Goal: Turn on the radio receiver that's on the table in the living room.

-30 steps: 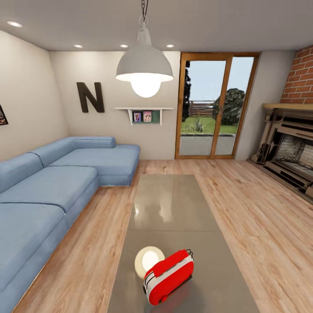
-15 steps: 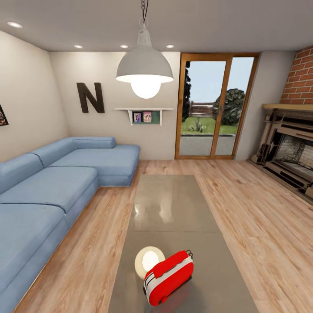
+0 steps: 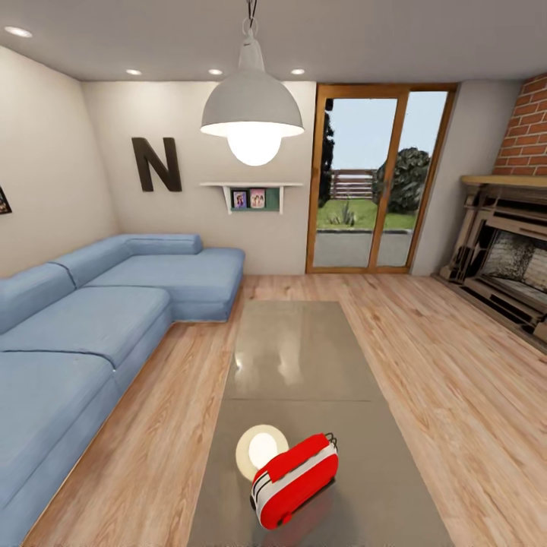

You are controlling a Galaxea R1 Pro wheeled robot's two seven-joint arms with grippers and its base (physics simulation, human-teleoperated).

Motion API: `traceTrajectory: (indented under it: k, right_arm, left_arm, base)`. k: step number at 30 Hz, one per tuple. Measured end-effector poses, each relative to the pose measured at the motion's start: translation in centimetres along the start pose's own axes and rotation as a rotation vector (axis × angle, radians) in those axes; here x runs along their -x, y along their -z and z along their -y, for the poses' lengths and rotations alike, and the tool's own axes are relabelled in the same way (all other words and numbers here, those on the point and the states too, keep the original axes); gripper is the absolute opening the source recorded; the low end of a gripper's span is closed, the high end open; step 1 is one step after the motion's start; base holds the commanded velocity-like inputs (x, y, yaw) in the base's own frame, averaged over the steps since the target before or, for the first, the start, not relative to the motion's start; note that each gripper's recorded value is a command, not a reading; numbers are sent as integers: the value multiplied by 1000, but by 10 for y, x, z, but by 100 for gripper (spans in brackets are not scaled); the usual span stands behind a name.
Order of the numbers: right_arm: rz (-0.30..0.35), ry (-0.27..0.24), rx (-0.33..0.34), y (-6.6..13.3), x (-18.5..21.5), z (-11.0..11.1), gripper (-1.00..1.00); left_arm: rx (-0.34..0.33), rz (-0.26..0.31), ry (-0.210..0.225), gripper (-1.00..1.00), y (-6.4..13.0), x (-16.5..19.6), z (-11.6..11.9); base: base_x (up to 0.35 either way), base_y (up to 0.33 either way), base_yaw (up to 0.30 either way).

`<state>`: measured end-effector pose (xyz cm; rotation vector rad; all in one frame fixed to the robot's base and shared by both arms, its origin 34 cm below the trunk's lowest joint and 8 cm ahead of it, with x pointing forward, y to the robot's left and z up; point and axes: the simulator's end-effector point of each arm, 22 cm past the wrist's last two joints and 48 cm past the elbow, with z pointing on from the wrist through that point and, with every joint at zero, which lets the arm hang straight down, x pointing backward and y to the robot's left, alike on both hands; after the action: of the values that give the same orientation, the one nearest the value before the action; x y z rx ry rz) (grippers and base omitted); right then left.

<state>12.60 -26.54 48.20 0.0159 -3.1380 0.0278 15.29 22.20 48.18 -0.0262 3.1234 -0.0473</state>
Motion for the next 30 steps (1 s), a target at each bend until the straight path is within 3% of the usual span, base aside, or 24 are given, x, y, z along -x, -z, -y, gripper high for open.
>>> traceTrajectory:
  k: [30]
  right_arm:
    - [-43, 0, -3, 1, -16, 2, 100]
  left_arm:
    - [2, -40, 2, 100, 0, -16, -1]
  base:
    - [0, 0, 0]
